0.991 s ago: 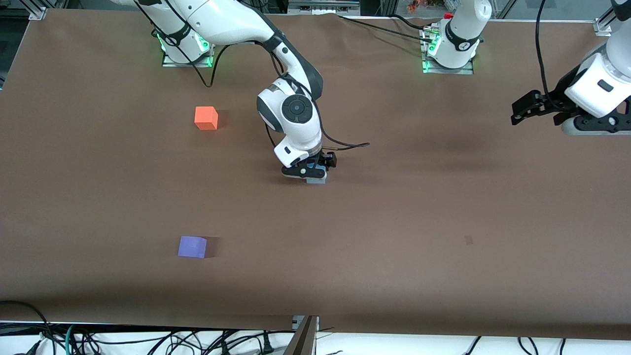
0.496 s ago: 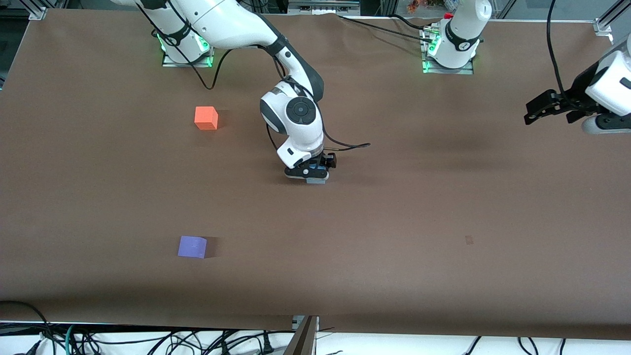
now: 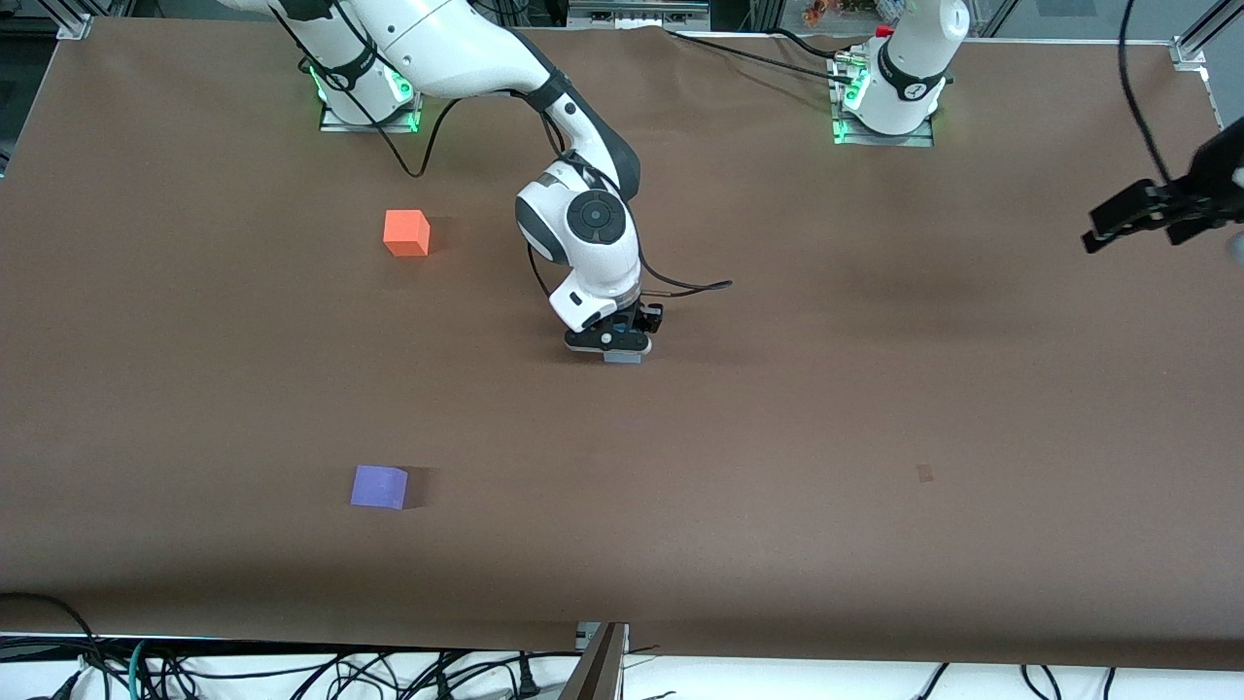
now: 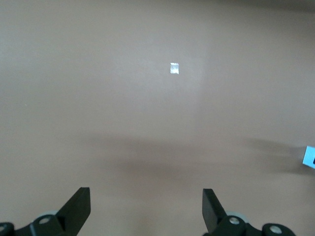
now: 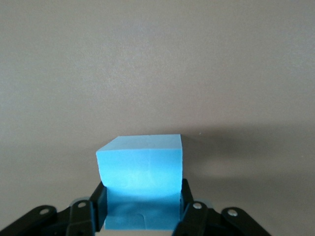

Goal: Place blue block between orange and purple blocks
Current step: 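Carry the blue cube with the right gripper between orange and purple cubes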

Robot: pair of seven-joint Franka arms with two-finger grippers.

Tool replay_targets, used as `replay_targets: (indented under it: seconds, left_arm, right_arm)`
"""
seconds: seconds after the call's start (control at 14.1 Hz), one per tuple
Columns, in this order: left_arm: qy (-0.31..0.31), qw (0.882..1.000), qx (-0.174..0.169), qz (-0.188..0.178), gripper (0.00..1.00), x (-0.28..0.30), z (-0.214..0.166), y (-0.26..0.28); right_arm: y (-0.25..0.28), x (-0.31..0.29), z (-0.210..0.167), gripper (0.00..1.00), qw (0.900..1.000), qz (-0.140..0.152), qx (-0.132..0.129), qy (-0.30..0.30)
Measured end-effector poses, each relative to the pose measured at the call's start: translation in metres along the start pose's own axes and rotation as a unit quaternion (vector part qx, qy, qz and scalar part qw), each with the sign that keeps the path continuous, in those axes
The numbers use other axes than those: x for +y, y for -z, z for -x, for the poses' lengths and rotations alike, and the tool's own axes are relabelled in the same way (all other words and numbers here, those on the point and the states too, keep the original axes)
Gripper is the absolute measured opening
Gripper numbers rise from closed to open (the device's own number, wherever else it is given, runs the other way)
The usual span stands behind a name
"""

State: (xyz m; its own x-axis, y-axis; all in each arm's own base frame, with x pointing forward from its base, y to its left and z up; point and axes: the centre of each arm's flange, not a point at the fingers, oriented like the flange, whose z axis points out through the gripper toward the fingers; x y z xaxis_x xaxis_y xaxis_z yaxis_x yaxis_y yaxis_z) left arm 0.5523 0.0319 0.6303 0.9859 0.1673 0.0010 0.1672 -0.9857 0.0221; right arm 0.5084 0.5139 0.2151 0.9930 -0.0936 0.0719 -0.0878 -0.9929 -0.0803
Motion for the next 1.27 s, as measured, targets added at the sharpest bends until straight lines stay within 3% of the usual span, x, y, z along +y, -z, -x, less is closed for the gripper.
replay_targets:
  seconds: [0.21, 0.35, 0.71, 1.06, 1.27]
  left_arm:
    - [-0.003, 1.0, -0.004, 0.0, 1.0, -0.001, -0.006, -0.005]
    - [-0.011, 1.0, -0.016, 0.001, 1.0, 0.007, -0.013, -0.02]
    - [-0.025, 1.0, -0.018, 0.002, 1.0, 0.023, -0.016, -0.024]
    - [-0.04, 0.999, -0.016, 0.003, 1.0, 0.04, -0.013, -0.022]
    - [-0.045, 0.999, -0.01, 0.004, 1.0, 0.045, -0.013, -0.017]
  right_arm:
    - [0.02, 0.003, -0.026, 0.57, 1.0, -0.009, 0.026, -0.01]
    - [0.035, 0.018, -0.05, 0.57, 0.999, 0.0, 0.038, -0.016]
    - [0.066, 0.101, -0.105, 0.57, 0.998, 0.056, 0.005, 0.023]
    - [0.081, 0.238, -0.147, 0.57, 0.996, 0.074, -0.028, 0.047]
    - [0.084, 0.288, -0.148, 0.57, 0.995, 0.078, -0.045, 0.036]
